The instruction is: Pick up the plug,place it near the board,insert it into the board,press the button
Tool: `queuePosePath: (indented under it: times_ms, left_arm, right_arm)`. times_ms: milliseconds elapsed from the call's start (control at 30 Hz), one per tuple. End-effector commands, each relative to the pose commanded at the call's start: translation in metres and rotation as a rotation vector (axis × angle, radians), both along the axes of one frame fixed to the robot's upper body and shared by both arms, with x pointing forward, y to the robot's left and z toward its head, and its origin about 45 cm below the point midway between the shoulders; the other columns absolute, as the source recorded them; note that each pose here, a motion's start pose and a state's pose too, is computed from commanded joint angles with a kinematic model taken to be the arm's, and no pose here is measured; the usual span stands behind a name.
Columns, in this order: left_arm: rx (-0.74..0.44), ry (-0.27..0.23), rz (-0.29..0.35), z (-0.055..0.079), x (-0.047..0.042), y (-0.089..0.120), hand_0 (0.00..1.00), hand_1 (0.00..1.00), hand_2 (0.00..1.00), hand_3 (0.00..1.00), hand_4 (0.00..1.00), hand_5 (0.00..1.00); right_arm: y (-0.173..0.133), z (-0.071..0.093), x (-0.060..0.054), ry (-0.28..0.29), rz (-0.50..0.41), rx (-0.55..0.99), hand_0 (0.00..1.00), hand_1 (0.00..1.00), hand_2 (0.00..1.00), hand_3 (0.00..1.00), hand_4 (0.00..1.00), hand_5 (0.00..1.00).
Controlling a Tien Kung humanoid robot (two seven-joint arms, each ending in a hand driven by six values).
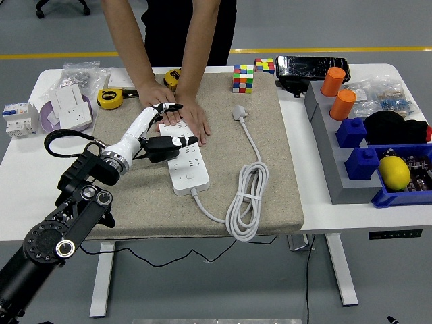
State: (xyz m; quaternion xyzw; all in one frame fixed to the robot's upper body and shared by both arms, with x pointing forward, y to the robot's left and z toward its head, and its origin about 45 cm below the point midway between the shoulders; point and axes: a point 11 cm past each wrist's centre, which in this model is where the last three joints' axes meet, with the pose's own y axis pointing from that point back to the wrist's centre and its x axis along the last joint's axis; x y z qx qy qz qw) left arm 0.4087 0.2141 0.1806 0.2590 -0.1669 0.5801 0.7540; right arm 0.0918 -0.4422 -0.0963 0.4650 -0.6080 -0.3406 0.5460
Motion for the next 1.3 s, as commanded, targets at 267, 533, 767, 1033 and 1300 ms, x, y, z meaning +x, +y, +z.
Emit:
queuePosePath:
  times_ms: [267,533,767,1033,1300]
  left_arm:
    - [0.281,0.014,0.008,-0.013,0.0054,0.019,0.937,0.976,0.917,0.875,0.998,0.245]
    - [0.344,0.041,-0.029,-0.031,0.0047,0.010,0.850,0.879,0.811,0.799,0.998,0.257]
    - [0.350,0.026,-0.030,-0.036,0.0028,0.006,0.758,0.754,0.689,0.704,0.998,0.266]
    - [0.352,-0.001,-0.024,-0.036,0.0050,0.006,0.663,0.645,0.571,0.582,0.998,0.260]
    - [0.394,-0.018,-0.020,-0.039,0.0058,0.007,0.531,0.536,0.526,0.548,0.875,0.184]
  right_arm:
    - [-0.001,0.001,0.001,-0.002,-0.002,-0.002,0.844,0.753,0.740,0.772,0.998,0.895]
    - [0.000,0.001,0.003,-0.006,0.001,0.000,0.844,0.753,0.740,0.772,0.998,0.895]
    - [-0.001,0.000,0.000,0.002,0.000,-0.003,0.843,0.752,0.741,0.772,0.998,0.896]
    - [-0.001,0.000,0.001,0.000,0.003,-0.002,0.843,0.752,0.740,0.772,0.998,0.897]
    - [-0.001,0.001,0.000,0.002,0.005,-0.003,0.843,0.752,0.740,0.772,0.998,0.897]
